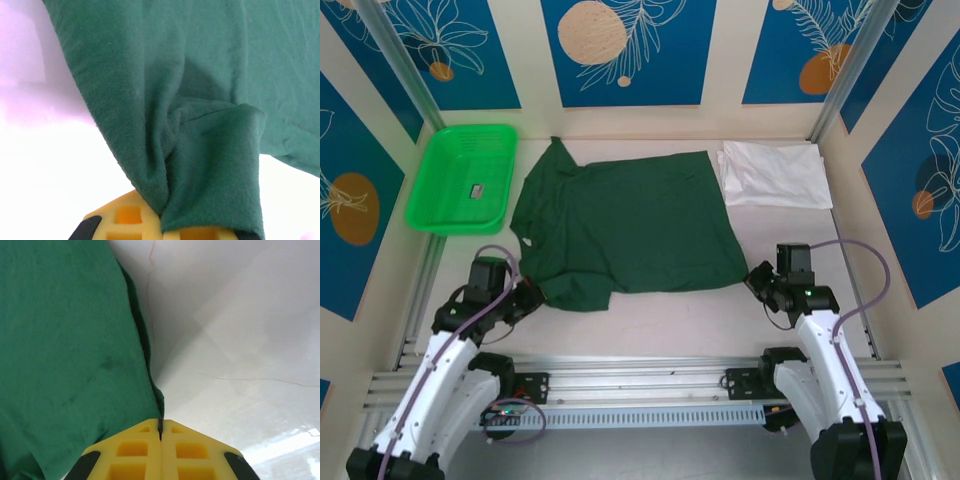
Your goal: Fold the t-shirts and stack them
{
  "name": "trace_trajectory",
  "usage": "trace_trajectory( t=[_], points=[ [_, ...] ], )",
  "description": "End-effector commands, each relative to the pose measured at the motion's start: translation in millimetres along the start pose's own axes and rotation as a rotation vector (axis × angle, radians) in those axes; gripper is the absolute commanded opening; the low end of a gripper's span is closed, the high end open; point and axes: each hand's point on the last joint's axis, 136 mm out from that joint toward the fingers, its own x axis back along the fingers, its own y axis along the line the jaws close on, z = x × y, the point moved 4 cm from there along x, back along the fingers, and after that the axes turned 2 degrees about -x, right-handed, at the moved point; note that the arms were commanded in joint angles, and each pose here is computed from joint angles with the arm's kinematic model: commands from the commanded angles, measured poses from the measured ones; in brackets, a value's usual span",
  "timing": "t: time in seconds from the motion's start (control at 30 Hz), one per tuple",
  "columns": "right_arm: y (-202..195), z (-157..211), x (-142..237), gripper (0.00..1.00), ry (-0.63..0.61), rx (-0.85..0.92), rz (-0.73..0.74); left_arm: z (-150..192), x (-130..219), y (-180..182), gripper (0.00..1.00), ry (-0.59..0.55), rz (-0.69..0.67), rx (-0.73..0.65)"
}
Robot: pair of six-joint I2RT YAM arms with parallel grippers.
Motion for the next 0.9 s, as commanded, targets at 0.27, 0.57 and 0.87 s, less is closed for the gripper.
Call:
trace_trajectory(
  t=[0.27, 0.57, 0.87],
  points=[
    [-33, 16, 17, 0.00, -0.068, -0.171, -0.009, 59, -10, 32, 0.00, 0.197, -0.037, 0.127],
    [-25, 16, 12, 0.00, -0.012, -0.109, -0.021, 62, -17, 29, 0.10, 0.257, -0.025, 0.104],
    [-18, 13, 5, 0.00, 0.011, -0.083, -0.031, 61, -35, 30, 0.26, 0.254, -0.011, 0.133]
  ],
)
